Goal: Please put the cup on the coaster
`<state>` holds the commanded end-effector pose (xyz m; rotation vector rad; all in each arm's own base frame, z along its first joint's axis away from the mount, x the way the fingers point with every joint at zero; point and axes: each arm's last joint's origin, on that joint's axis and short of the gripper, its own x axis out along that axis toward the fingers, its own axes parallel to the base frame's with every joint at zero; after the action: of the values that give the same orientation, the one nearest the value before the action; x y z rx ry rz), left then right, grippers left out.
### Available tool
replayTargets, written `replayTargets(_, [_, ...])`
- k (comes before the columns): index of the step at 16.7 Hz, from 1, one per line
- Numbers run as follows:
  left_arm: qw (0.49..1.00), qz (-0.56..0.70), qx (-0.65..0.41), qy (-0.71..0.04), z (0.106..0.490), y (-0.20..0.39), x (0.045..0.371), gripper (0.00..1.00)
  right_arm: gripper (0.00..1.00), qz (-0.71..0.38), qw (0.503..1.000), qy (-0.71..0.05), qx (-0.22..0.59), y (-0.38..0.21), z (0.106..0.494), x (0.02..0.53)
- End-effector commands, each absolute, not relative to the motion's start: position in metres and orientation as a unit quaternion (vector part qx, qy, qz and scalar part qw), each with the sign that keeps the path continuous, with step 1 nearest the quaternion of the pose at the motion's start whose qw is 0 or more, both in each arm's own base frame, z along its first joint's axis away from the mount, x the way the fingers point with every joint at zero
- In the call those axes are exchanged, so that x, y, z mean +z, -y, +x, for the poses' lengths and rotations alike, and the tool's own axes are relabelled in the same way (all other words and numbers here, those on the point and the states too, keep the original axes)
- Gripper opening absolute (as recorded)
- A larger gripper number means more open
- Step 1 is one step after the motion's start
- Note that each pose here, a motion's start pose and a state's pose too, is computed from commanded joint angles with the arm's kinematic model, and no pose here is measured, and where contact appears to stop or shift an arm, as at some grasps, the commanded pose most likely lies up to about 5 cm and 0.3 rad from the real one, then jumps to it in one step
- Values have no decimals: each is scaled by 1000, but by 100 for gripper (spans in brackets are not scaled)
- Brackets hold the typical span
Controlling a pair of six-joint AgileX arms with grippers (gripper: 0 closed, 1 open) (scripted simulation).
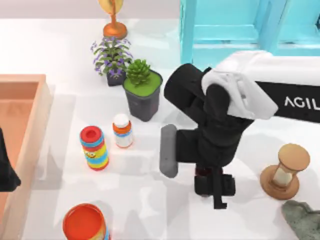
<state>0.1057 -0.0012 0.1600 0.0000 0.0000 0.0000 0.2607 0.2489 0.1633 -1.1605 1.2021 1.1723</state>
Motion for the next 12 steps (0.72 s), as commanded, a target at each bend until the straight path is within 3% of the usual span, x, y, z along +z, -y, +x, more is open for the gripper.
replayTargets(5, [1000,0,0,0,106,1,160,100,0,-398,636,-518,410,-169,310,223])
replayTargets(9, [1000,0,0,0,106,1,160,100,0,-266,730,-569,268,-40,341,246])
replayTargets(12, [1000,0,0,0,106,1,160,100,0,-151,756,-617,155,52,334,243])
